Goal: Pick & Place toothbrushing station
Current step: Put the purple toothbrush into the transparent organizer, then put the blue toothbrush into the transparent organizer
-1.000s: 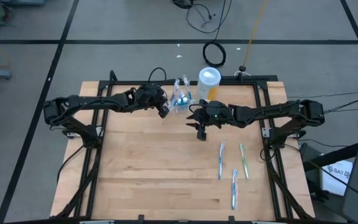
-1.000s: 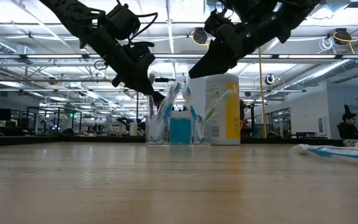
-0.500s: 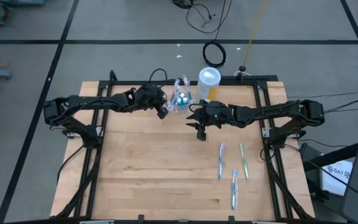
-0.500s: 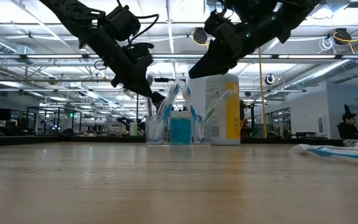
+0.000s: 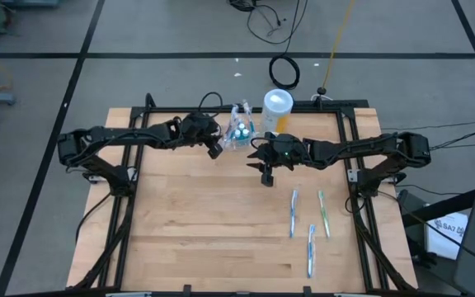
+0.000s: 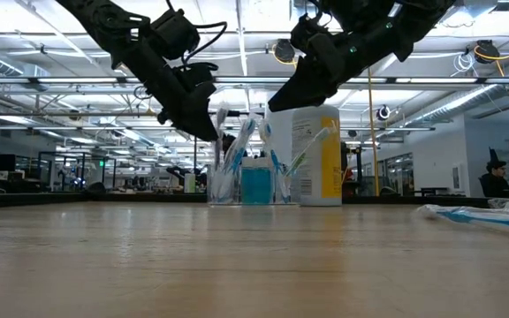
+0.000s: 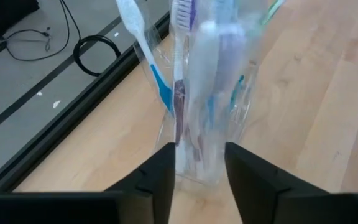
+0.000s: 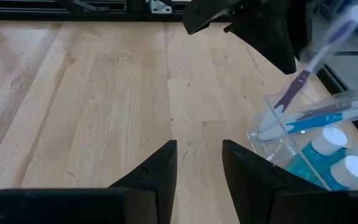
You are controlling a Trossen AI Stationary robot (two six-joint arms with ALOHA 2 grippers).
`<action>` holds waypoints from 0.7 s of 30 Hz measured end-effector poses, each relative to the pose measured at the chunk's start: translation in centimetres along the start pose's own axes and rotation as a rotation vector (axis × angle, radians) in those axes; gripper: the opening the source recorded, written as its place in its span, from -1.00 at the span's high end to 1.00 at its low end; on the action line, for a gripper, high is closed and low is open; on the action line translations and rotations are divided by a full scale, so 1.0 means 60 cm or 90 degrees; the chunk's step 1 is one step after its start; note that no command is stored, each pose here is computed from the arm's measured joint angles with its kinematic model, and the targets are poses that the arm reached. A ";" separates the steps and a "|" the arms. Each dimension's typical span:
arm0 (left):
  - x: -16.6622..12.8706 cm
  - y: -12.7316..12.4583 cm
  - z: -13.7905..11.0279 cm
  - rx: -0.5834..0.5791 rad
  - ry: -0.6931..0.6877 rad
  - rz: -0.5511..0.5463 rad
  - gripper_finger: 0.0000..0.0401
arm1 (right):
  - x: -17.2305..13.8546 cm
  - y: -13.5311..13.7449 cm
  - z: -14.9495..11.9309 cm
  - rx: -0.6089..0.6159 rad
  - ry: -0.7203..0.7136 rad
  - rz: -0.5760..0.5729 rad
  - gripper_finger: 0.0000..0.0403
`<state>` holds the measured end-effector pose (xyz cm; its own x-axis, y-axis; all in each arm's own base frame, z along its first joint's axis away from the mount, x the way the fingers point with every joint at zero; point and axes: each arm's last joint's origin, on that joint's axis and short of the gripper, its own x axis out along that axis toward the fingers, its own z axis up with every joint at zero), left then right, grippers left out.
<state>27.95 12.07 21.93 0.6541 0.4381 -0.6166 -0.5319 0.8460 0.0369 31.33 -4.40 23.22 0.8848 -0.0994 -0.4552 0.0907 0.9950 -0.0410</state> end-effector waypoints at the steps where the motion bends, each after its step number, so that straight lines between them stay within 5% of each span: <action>1: 0.000 -0.001 0.000 -0.003 0.000 -0.001 0.25 | 0.000 0.000 0.000 0.007 0.000 0.000 0.41; 11: -0.067 -0.019 0.014 -0.019 -0.029 -0.034 0.11 | -0.001 0.017 -0.021 0.089 0.087 0.015 0.41; 21: -0.107 -0.060 0.001 -0.025 0.005 -0.098 0.10 | -0.009 0.098 -0.034 0.130 0.138 0.030 0.41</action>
<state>25.73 6.22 25.79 0.7258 0.3018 -0.6181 -0.4466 0.8902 -0.0898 30.46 1.50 21.44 0.7735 -0.0284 -0.6331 0.1616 0.9748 0.1536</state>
